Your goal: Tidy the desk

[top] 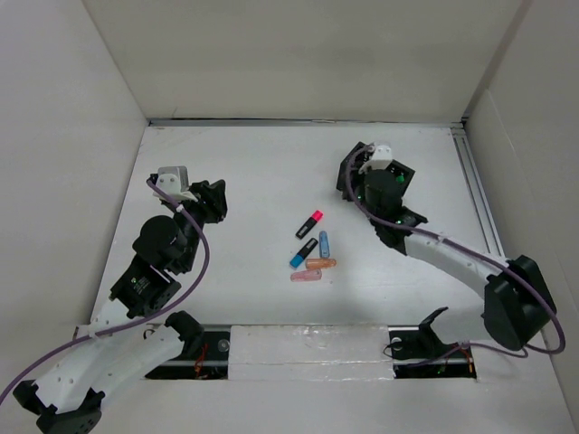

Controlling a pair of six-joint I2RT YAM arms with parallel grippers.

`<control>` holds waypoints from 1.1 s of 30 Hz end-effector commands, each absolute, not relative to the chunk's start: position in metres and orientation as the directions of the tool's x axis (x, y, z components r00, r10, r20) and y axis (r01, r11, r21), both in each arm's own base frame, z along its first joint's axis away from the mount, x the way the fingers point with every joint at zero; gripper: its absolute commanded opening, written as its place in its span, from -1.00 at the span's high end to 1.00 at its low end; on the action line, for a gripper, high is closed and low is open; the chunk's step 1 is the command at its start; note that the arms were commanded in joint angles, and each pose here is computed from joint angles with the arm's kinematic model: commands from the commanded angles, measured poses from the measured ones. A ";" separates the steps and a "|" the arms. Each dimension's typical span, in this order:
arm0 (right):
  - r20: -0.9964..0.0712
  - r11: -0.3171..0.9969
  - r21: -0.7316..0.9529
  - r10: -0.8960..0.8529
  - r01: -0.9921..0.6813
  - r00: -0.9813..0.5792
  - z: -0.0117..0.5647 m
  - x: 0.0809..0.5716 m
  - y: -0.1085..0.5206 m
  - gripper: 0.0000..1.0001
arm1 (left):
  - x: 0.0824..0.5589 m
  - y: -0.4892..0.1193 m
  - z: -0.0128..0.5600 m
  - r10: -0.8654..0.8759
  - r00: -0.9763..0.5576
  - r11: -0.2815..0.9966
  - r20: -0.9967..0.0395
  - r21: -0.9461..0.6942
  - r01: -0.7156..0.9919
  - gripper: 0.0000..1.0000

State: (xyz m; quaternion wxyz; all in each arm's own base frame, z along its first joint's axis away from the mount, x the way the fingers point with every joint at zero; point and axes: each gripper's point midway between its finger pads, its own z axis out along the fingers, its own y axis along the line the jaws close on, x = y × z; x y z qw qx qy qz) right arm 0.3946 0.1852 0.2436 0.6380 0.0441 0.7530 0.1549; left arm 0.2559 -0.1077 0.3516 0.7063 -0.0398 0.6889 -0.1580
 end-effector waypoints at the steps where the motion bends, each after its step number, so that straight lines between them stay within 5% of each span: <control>1: -0.918 0.942 0.247 0.153 -0.226 -0.366 0.181 0.366 0.229 0.83 | 0.255 -0.106 0.361 -0.306 0.033 0.940 -0.952 -0.296 0.170 0.28; 3: -0.898 0.935 0.231 0.098 -0.268 -0.429 0.153 0.359 0.247 0.53 | 0.255 -0.105 0.361 -0.307 0.041 0.940 -0.951 -0.296 0.172 0.28; 4: -0.887 0.919 0.236 0.072 -0.315 -0.456 0.145 0.355 0.259 0.13 | 0.255 -0.106 0.361 -0.307 0.039 0.940 -0.951 -0.296 0.171 0.28; 7: -0.845 0.895 0.250 0.015 -0.370 -0.534 0.119 0.357 0.282 -0.48 | 0.255 -0.109 0.361 -0.304 0.028 0.938 -0.952 -0.294 0.186 0.28; 8: -0.835 0.889 0.259 0.008 -0.379 -0.551 0.114 0.357 0.288 -0.52 | 0.255 -0.110 0.360 -0.304 0.030 0.938 -0.952 -0.293 0.186 0.28; 21: -0.719 0.894 0.336 0.041 -0.297 -0.693 0.049 0.384 0.301 -0.47 | 0.252 -0.111 0.365 -0.317 0.037 0.930 -0.948 -0.303 0.207 0.28; 24: -0.723 0.902 0.315 0.028 -0.294 -0.691 0.042 0.390 0.310 -0.27 | 0.252 -0.113 0.364 -0.314 0.028 0.928 -0.949 -0.301 0.219 0.28; 33: -0.707 0.953 0.118 -0.116 -0.279 -0.697 0.027 0.383 0.319 -0.15 | 0.249 -0.108 0.368 -0.324 0.049 0.928 -0.945 -0.307 0.209 0.27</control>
